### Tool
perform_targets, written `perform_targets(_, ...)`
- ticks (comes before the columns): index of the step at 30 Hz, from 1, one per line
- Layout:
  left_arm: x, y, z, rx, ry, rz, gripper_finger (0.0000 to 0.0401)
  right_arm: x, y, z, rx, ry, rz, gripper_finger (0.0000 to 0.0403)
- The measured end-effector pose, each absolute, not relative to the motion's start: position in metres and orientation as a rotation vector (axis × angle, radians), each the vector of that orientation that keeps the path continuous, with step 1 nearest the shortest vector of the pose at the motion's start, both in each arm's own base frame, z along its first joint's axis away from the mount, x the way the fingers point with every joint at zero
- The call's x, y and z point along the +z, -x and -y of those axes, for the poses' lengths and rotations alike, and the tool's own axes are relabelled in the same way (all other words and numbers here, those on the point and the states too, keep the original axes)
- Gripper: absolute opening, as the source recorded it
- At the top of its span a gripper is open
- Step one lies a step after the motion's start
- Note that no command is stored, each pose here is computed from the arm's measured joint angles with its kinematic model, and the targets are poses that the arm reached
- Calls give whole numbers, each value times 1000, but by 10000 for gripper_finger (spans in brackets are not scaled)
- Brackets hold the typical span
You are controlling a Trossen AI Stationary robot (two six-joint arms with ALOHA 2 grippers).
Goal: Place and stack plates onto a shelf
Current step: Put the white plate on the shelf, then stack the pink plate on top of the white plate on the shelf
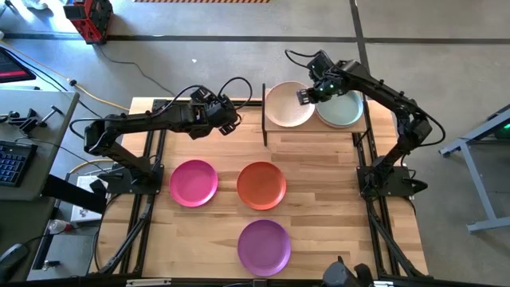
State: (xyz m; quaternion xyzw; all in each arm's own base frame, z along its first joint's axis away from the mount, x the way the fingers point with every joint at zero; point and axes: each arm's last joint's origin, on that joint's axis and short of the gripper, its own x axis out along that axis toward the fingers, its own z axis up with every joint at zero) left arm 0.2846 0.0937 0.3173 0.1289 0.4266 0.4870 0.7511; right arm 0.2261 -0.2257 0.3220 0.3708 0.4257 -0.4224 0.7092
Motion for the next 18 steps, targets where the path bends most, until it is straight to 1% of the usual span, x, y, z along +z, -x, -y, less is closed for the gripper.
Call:
perform_targets(3, 318, -285, -94, 1065, -280, -927, 131, 322, -226, 226, -953, -813, -945, 82)
perform_targets(6, 318, -285, -94, 1066, -277, -919, 131, 322, -226, 226, -953, -813, -943, 92)
perform_targets(14, 318, -286, -94, 1062, -270, -911, 131, 330, -219, 223, -955, -814, -920, 94)
perform_targets(18, 316, -286, -93, 990, -216, -931, 131, 340, -214, 216, -917, -827, -887, 94)
